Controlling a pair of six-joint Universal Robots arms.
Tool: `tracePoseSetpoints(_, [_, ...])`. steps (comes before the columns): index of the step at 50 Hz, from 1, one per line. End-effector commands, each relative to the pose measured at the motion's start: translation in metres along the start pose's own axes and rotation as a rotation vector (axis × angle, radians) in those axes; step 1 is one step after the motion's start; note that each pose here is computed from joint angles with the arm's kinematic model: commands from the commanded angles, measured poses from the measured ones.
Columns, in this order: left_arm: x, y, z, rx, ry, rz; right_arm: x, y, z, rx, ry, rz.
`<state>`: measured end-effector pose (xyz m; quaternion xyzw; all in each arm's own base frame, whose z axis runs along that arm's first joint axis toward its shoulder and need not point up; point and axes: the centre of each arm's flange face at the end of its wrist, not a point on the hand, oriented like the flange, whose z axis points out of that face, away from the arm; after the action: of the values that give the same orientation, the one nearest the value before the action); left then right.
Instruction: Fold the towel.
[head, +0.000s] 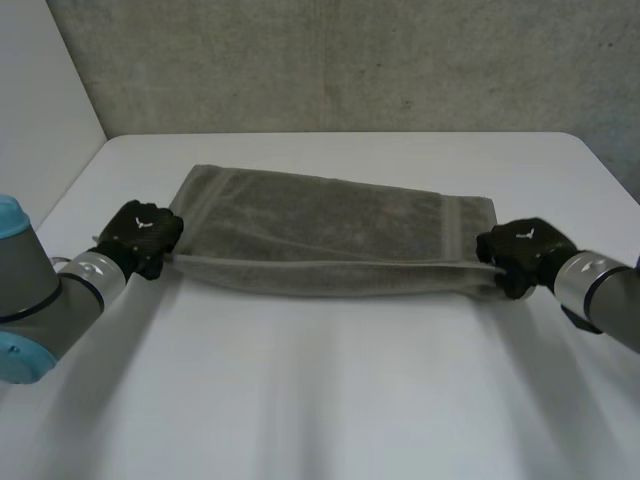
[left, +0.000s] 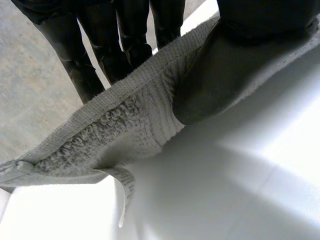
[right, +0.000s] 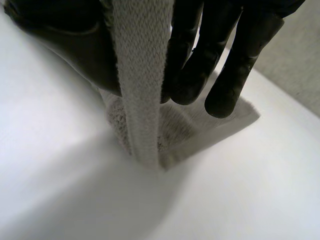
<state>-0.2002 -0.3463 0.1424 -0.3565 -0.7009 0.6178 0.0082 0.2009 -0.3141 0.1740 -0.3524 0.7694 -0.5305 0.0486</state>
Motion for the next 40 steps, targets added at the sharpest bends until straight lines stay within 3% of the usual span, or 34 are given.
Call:
tracePoseSetpoints(1, [-0.013,-0.04,-0.021,0.085,-0.042,-0.013,0.028,-0.042,-0.039,0.079,0.067,-0.01])
tracePoseSetpoints(5, [-0.026,-0.081,-0.047,0.193,-0.09,-0.075,0.047,-0.071,-0.071,0.147,0.088,-0.024])
tracePoseSetpoints(11, [-0.039,-0.121,-0.077,0.321,-0.133,-0.127,0.061,-0.089,-0.088,0.185,0.08,-0.036])
tracePoseSetpoints(19, [-0.046,-0.113,-0.07,0.299,-0.144,-0.139,0.07,-0.102,-0.086,0.219,0.096,-0.092])
tracePoseSetpoints(32, [-0.032,-0.053,0.004,0.138,-0.053,-0.21,0.05,-0.049,0.009,0.013,0.024,-0.185])
tracePoseSetpoints(40, [-0.034,-0.037,0.049,0.139,-0.045,-0.209,0.045,-0.037,0.049,0.06,0.05,-0.215])
